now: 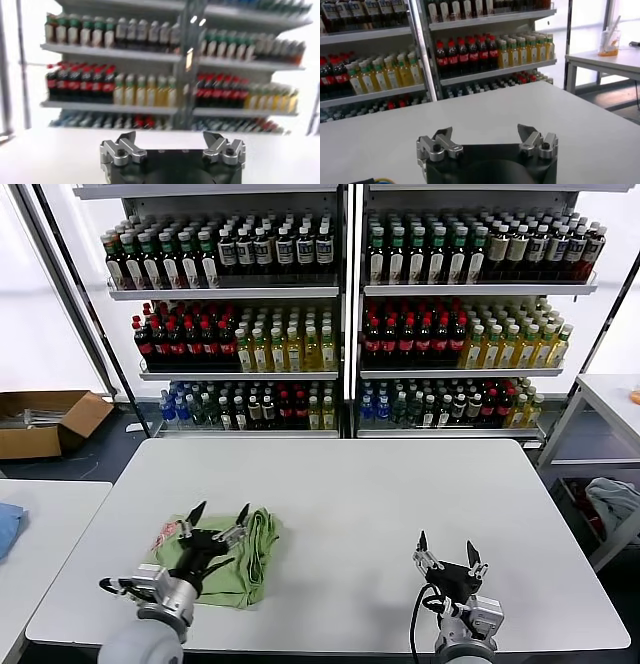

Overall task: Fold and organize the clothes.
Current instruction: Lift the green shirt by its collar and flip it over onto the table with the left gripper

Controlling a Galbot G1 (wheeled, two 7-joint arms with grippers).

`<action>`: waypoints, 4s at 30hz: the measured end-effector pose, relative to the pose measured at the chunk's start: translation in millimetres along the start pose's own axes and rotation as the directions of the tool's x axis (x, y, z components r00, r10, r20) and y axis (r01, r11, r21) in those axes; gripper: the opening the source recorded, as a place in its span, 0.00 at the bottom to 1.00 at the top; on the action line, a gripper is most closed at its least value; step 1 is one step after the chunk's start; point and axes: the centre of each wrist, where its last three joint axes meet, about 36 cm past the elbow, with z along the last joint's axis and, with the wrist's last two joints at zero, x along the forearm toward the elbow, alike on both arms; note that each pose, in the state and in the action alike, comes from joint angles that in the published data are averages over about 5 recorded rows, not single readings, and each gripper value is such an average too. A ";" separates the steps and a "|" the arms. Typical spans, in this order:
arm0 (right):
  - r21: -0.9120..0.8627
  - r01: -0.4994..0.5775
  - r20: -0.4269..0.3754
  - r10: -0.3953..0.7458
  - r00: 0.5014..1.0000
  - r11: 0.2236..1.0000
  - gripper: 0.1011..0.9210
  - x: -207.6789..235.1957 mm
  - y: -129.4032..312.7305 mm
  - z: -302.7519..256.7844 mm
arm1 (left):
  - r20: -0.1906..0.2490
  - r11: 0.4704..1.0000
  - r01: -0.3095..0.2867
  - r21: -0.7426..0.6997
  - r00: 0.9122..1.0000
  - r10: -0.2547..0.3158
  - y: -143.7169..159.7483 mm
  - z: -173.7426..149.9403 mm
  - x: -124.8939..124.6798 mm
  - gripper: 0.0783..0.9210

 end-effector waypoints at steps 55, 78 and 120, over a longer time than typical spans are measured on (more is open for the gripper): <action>0.003 0.011 -0.005 -0.011 1.000 1.000 0.88 -1.6 4.2 3.0 | -0.266 0.994 0.087 0.069 0.962 -0.066 108.2 69.8 -15.9 0.27; 0.011 0.014 -0.002 -0.014 1.000 1.000 0.88 -5.9 1.0 1.3 | -0.070 0.951 0.289 -0.108 0.952 -0.297 218.1 8.8 -0.3 0.05; 0.009 -0.053 -0.043 0.053 0.998 0.999 0.88 14.8 0.1 17.9 | -0.058 0.983 -0.170 -0.070 0.984 0.166 -83.1 26.5 -46.7 0.05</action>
